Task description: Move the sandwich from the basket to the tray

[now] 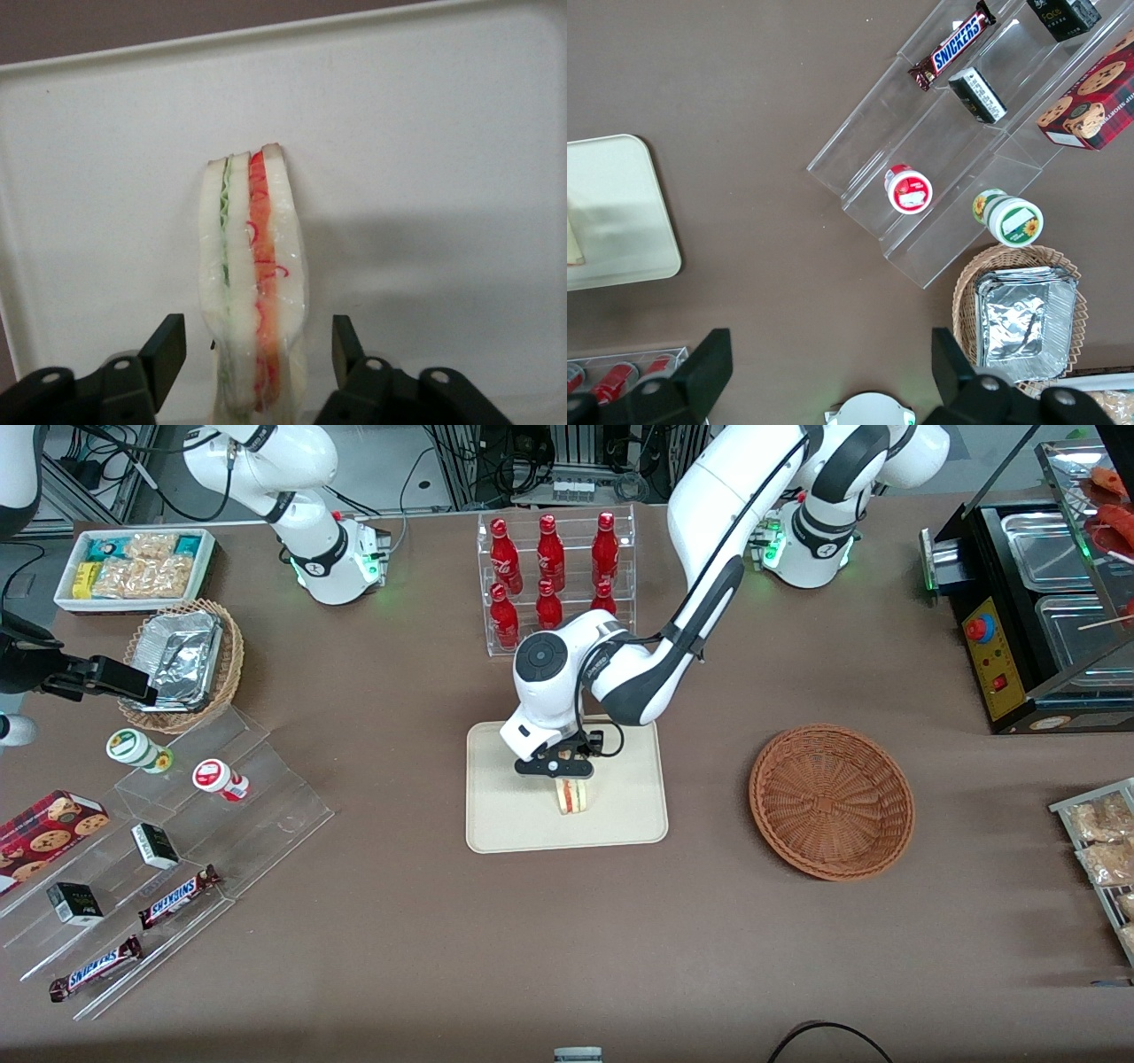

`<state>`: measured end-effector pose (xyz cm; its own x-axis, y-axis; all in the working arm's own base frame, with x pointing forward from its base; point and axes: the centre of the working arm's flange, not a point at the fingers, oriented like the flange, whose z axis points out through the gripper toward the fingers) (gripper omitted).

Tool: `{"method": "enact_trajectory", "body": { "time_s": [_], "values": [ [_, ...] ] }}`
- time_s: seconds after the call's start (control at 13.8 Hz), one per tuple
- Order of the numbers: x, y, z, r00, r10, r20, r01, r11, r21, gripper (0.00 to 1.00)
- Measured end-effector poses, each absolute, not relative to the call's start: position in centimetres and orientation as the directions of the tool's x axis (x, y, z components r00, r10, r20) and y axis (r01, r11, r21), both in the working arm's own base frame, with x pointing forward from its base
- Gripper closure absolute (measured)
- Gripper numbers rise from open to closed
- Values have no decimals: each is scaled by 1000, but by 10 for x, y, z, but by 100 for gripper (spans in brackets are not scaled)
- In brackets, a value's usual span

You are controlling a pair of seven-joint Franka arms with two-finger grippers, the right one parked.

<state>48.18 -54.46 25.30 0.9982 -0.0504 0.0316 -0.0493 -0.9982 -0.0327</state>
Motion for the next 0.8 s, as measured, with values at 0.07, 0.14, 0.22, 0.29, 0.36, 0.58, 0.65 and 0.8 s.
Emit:
{"method": "enact_trajectory", "body": {
  "time_s": [0.07,0.14,0.22,0.29,0.36,0.58,0.65,0.8],
  "values": [
    [485,-544,266,999,-28,43,-27,-999,-27,9],
    [487,-543,280,999,-1,51,0,-1000,-24,0],
    [490,-539,296,998,28,60,29,-999,-21,0],
    [497,-532,316,996,60,73,61,-998,-15,0],
    [507,-520,337,993,88,80,89,-996,-14,0],
    [536,-467,397,981,173,84,177,-984,-33,0],
    [544,-447,415,976,203,79,207,-977,-48,0],
    [553,-411,448,968,241,70,246,-967,-72,0]
  ]
}}
